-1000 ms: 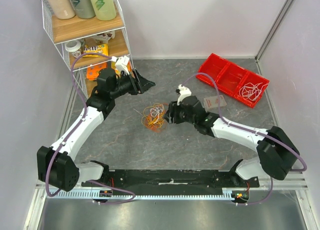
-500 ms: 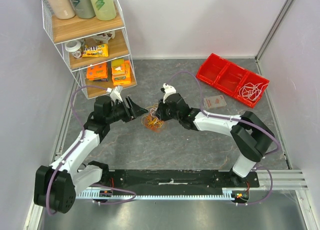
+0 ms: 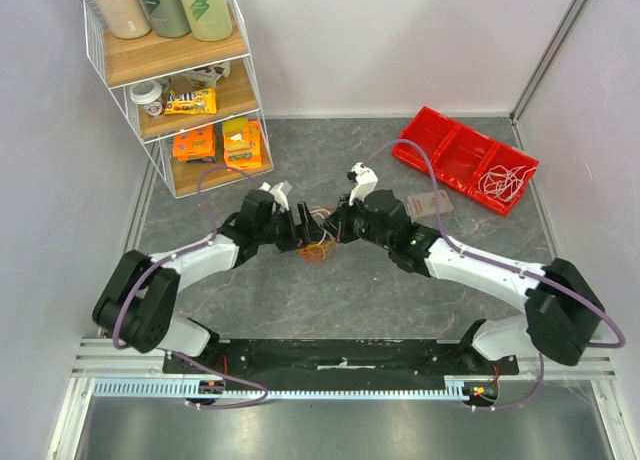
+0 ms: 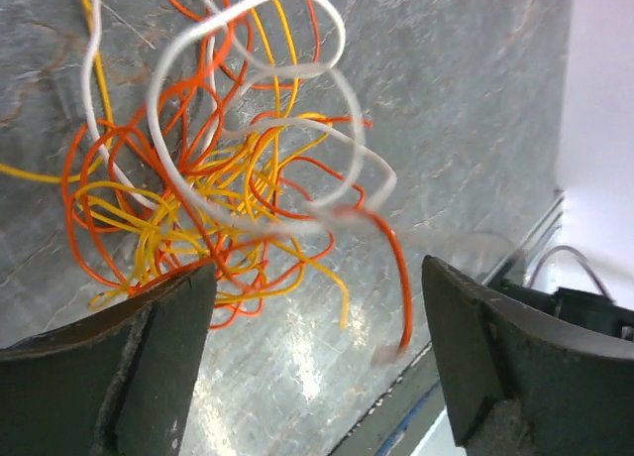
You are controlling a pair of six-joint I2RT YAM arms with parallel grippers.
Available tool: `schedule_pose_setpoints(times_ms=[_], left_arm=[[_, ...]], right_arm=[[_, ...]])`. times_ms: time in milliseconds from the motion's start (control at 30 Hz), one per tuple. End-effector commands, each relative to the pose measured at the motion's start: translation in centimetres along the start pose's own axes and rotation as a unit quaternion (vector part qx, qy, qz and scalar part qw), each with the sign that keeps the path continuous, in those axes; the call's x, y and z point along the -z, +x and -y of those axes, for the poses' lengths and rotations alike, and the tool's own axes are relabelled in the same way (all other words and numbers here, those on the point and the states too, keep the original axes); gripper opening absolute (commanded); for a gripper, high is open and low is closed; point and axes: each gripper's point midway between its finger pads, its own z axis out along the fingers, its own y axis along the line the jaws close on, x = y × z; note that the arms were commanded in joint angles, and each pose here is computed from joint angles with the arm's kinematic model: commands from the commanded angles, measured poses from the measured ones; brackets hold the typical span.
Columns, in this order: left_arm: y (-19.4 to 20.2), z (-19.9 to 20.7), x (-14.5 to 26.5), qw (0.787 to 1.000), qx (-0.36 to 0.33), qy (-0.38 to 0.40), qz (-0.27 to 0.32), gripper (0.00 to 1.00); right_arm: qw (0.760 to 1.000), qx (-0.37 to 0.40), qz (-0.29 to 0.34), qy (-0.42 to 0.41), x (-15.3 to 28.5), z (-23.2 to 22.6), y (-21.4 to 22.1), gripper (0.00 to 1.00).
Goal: Untangle the cables
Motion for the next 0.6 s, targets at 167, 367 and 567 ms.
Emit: schedule_pose_setpoints(times_ms=[167, 367, 567], left_arm=[[0.2, -5.4, -2.9, 0.993, -0.009, -0.12, 0.006, 0.48], [0.3, -6.9, -1.1, 0.989, -0.008, -0.147, 0.033, 0.1], [-0.3, -8.1, 1.2, 0.985, 0.004, -0.157, 0.069, 0.02]], right_arm=[[0.985, -0.008, 0.113, -0.129, 9.5, -9.2, -11.2, 0.0], [0.96, 0.036, 0.231, -0.154, 19.9, -14.1, -21.8, 0.0], [0.929, 0.065, 0.337, -0.141, 29.3, -15.6, -28.5, 0.0]])
